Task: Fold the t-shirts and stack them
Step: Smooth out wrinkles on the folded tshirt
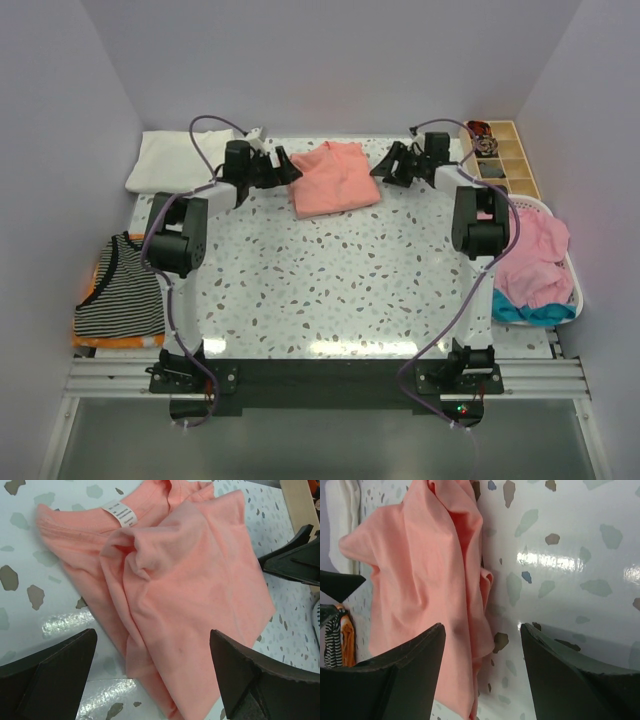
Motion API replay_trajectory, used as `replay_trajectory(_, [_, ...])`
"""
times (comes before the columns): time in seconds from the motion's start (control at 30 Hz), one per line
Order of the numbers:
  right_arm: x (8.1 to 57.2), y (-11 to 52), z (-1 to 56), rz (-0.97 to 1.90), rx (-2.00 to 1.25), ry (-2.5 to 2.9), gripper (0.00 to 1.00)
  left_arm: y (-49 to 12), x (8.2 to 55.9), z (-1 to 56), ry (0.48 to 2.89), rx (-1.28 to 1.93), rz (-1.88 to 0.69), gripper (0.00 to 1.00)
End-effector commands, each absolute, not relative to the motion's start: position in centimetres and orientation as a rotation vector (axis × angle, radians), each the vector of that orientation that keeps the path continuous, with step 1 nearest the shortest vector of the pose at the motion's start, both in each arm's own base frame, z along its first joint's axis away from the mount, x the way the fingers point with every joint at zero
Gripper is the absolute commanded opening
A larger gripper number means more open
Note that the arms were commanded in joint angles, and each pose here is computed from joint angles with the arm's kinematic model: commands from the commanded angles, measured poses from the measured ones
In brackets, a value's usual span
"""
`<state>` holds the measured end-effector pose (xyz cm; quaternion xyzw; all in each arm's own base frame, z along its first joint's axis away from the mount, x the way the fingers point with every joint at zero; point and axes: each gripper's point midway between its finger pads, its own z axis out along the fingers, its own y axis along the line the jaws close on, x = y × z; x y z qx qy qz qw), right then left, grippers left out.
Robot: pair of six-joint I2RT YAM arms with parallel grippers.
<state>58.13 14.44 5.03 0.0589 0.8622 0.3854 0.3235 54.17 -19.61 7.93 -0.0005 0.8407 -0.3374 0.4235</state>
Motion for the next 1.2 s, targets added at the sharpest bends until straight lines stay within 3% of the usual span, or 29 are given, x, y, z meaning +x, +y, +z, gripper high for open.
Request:
replay_trajectory(0.0, [56.0, 15.6, 3.3, 1.007, 0.065, 2.35, 0.66, -18.7, 55.8, 8.1, 2.033, 0.017, -0.757, 1.0])
replay_trajectory(0.47, [51.2, 21.9, 0.8, 1.133, -0.035, 2.453, 0.65, -22.7, 53.4, 3.4, 2.109, 0.071, -0.858, 1.0])
replay_trajectory(0.5, [50.8, 22.0, 0.5, 1.137, -0.027, 2.465, 0.63, -23.1, 53.1, 3.2, 2.112, 0.083, -0.88, 1.0])
replay_trajectory(0.6, [49.8, 22.2, -0.1, 1.15, 0.007, 2.487, 0.42, -23.5, 52.3, 2.2, 2.129, 0.086, -0.895, 1.0])
replay_trajectory(0.63, [49.6, 22.2, -0.1, 1.158, 0.021, 2.483, 0.28, -23.4, 51.8, 2.0, 2.139, 0.086, -0.894, 0.97])
replay_trajectory(0.67, [49.4, 22.3, 0.5, 1.16, 0.019, 2.474, 0.22, -23.4, 51.4, 2.0, 2.142, 0.09, -0.893, 0.92])
replay_trajectory(0.7, [48.3, 22.2, -0.2, 1.158, 0.035, 2.501, 0.19, -23.5, 50.9, 2.0, 2.146, 0.095, -0.896, 0.87])
replay_trajectory(0.73, [47.9, 22.3, 0.0, 1.16, 0.037, 2.499, 0.15, -23.4, 49.9, 2.1, 2.158, 0.092, -0.894, 0.76])
replay_trajectory(0.83, [45.4, 22.6, 0.6, 1.158, 0.06, 2.512, 0.13, -23.1, 46.7, 2.0, 2.203, 0.079, -0.89, 0.59])
replay_trajectory(0.97, [41.0, 23.2, 2.9, 1.122, 0.011, 2.5, 0.13, -23.5, 41.7, 2.1, 2.252, 0.078, -0.898, 0.54])
replay_trajectory(1.17, [31.3, 22.7, 1.6, 1.07, 0.055, 2.602, 0.17, -24.1, 33.3, 1.9, 2.349, 0.124, -0.909, 0.54])
